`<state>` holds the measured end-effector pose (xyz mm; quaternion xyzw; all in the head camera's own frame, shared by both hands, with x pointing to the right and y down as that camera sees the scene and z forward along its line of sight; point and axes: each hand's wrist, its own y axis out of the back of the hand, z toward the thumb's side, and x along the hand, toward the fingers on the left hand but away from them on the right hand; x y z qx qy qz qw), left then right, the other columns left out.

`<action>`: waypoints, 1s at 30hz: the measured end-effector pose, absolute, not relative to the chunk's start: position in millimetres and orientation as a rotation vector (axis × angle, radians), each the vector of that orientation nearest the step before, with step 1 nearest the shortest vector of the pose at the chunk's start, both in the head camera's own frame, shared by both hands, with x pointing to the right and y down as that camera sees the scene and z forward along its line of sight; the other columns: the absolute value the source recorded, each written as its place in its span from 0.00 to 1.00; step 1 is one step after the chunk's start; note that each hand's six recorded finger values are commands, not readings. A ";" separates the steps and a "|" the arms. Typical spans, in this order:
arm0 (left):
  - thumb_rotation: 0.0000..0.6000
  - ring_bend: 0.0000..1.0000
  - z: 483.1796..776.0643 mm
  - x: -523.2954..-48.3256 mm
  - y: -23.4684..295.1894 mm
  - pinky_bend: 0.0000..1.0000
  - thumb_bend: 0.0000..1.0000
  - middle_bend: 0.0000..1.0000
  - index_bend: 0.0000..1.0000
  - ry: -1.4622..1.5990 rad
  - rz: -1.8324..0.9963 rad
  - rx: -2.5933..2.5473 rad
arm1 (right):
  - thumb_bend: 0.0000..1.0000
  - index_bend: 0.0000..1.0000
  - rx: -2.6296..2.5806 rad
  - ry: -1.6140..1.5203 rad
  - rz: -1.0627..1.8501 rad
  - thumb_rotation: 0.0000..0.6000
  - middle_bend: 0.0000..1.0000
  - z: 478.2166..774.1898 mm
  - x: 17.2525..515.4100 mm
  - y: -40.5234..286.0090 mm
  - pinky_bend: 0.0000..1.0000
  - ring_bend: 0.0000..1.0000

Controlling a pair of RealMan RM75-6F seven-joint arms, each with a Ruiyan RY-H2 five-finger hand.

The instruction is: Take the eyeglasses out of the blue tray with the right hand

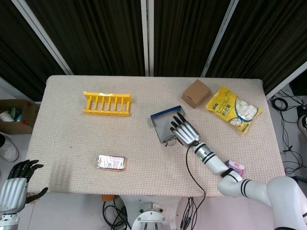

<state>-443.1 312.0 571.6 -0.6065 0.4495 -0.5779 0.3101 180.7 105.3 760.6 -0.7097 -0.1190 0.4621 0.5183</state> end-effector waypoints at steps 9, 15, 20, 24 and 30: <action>1.00 0.12 571.2 -444.5 312.4 0.14 0.10 0.20 0.30 1.192 -1.527 -1.597 | 0.41 0.57 -1.718 -0.293 1.103 1.00 0.31 766.6 176.9 107.0 0.00 0.08; 1.00 0.12 570.6 -445.5 313.7 0.14 0.10 0.20 0.30 1.197 -1.528 -1.595 | 0.45 0.70 -1.712 -0.310 1.073 1.00 0.35 762.5 175.4 105.8 0.00 0.11; 1.00 0.12 570.4 -445.0 313.8 0.14 0.10 0.20 0.30 1.198 -1.525 -1.595 | 0.47 0.71 -1.738 -0.310 1.006 1.00 0.36 747.8 171.8 109.1 0.00 0.11; 1.00 0.12 569.6 -443.9 312.9 0.14 0.10 0.20 0.30 1.197 -1.520 -1.596 | 0.47 0.72 -1.780 -0.311 0.917 1.00 0.37 726.8 166.9 115.8 0.00 0.11; 1.00 0.12 568.3 -442.0 312.2 0.14 0.10 0.20 0.30 1.192 -1.516 -1.594 | 0.47 0.71 -1.852 -0.295 0.816 1.00 0.37 705.1 156.4 134.7 0.00 0.11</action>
